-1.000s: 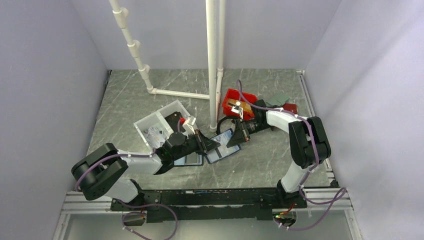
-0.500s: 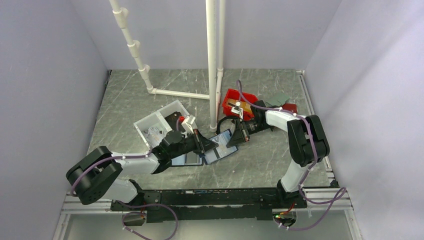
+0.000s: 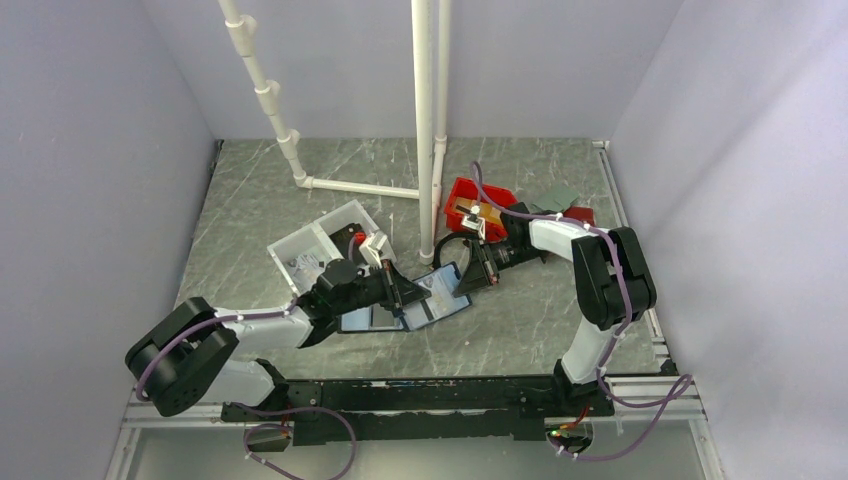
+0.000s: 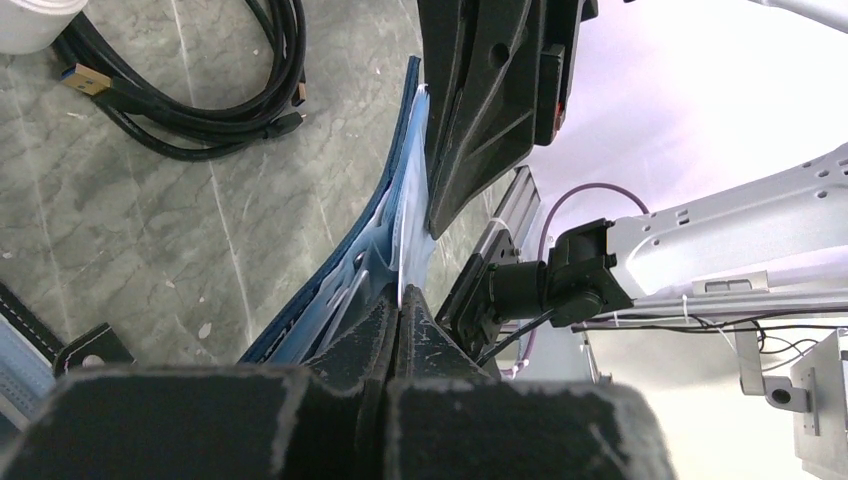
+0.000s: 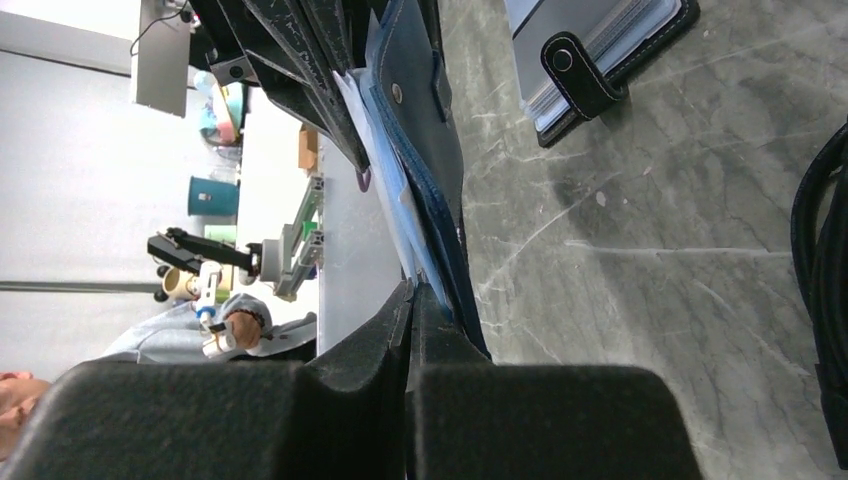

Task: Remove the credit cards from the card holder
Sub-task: Remove the credit card from the card holder, then place the credit card in the storage box, then reset both arms

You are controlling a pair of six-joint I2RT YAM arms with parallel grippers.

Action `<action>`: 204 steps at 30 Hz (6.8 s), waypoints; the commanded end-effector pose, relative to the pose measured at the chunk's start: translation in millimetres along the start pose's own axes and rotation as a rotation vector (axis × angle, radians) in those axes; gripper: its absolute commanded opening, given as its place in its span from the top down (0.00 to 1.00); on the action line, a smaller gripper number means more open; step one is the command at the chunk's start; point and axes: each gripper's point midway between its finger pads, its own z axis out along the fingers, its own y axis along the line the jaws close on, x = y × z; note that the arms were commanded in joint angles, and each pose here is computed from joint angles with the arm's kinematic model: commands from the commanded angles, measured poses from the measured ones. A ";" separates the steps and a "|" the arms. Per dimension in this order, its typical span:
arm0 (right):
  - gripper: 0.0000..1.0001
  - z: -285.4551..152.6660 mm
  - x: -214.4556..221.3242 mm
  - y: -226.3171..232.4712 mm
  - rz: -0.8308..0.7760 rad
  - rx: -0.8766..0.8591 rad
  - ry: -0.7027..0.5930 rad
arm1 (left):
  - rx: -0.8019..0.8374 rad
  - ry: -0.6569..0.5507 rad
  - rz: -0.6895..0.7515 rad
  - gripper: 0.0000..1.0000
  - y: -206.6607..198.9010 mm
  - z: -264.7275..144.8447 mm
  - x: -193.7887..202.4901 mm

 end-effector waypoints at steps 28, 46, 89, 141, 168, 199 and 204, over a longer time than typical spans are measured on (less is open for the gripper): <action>0.92 -29.1 -7.1 -60.9 -0.115 0.446 0.061 | -0.256 0.052 0.036 1.00 39.6 -58.1 -18.4; 0.51 -55.5 -25.0 -42.9 -0.284 0.569 0.038 | -0.892 -0.237 0.065 1.00 82.9 -175.6 -87.7; 0.45 -58.1 -25.4 -40.7 -0.308 0.569 0.044 | -1.088 -0.530 -0.405 0.26 141.8 -225.6 -164.9; 0.20 -87.2 -11.0 -81.3 -0.383 0.653 -0.050 | -0.687 -0.245 0.344 0.00 50.9 -201.8 -178.2; 0.26 -93.2 -11.7 -87.5 -0.362 0.733 0.120 | -0.710 -0.259 0.333 0.01 55.6 -207.4 -181.3; 0.00 -251.8 -118.1 122.0 -0.580 0.977 -0.795 | -0.736 -0.311 0.370 0.00 45.0 -218.7 -185.3; 0.00 -255.2 -121.3 132.6 -0.518 0.963 -0.902 | -0.738 -0.313 0.371 0.00 44.7 -219.1 -185.4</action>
